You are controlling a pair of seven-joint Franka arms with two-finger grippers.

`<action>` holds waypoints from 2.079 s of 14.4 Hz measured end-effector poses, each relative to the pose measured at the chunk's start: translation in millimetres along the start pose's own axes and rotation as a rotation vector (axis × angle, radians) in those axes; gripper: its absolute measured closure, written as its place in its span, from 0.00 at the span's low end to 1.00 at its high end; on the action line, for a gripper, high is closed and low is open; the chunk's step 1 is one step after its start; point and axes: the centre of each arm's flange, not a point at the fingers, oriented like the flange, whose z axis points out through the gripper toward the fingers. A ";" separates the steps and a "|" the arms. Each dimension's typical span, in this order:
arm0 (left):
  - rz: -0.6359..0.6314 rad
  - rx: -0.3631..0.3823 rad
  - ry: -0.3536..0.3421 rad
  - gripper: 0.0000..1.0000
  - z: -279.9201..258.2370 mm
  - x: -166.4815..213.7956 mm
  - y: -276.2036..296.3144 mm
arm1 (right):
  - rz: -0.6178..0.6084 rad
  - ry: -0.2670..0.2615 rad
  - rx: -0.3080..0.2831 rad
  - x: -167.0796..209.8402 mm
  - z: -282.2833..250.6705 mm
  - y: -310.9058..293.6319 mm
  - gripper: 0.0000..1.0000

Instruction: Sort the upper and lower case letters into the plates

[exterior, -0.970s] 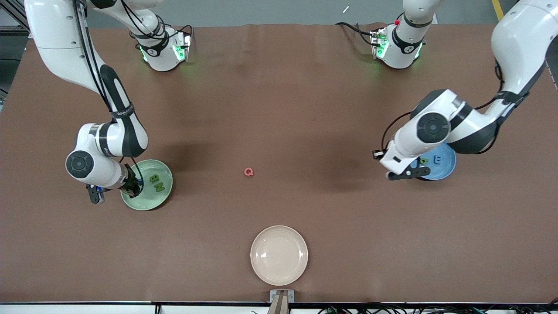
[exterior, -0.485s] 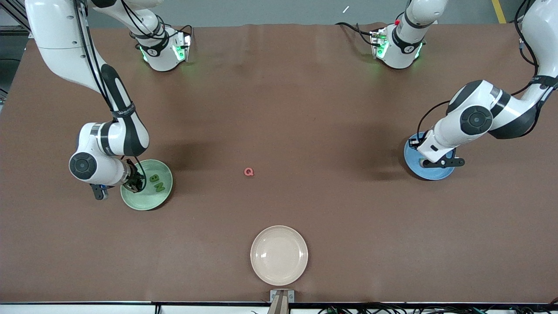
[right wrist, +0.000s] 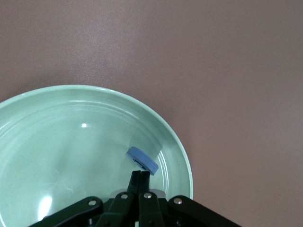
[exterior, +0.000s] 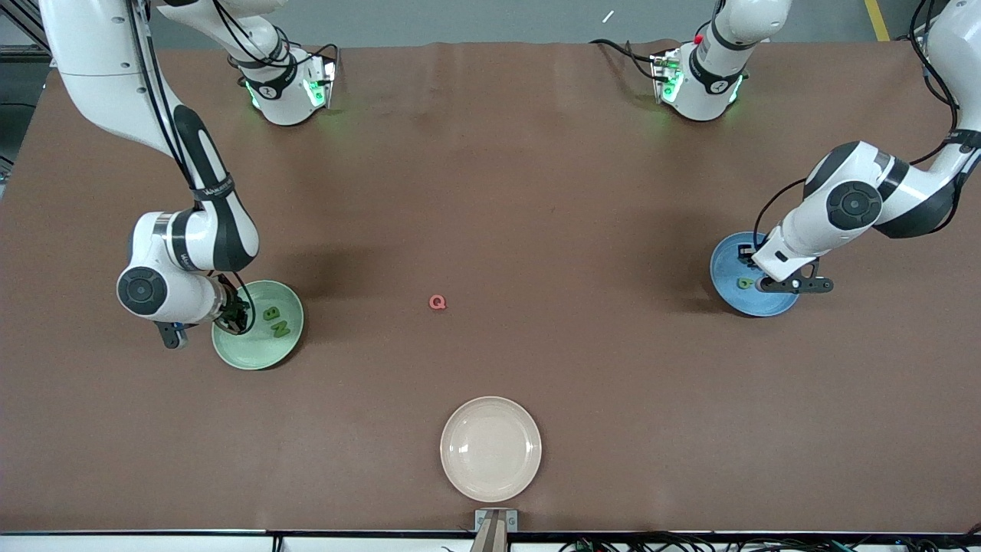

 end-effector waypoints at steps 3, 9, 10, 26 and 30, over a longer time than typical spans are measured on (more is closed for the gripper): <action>0.013 0.010 0.013 0.73 15.8 -3.5 -7.2 | -0.023 0.031 -0.016 3.7 0.8 2.1 0.99; 0.053 0.022 0.017 0.73 46.7 -13.1 -23.6 | -0.029 0.041 -0.014 4.4 -0.8 1.1 0.98; 0.053 0.021 0.018 0.73 46.6 -13.1 -24.0 | -0.026 0.037 -0.006 1.5 -3.2 -1.7 0.96; 0.032 -0.066 0.056 0.00 -20.7 13.3 -24.4 | 0.310 -0.130 0.218 -247.3 -71.7 -85.1 0.00; 0.020 -0.069 0.060 0.00 -26.4 17.2 -27.7 | 0.352 -0.124 0.196 -285.8 -48.8 -96.2 0.00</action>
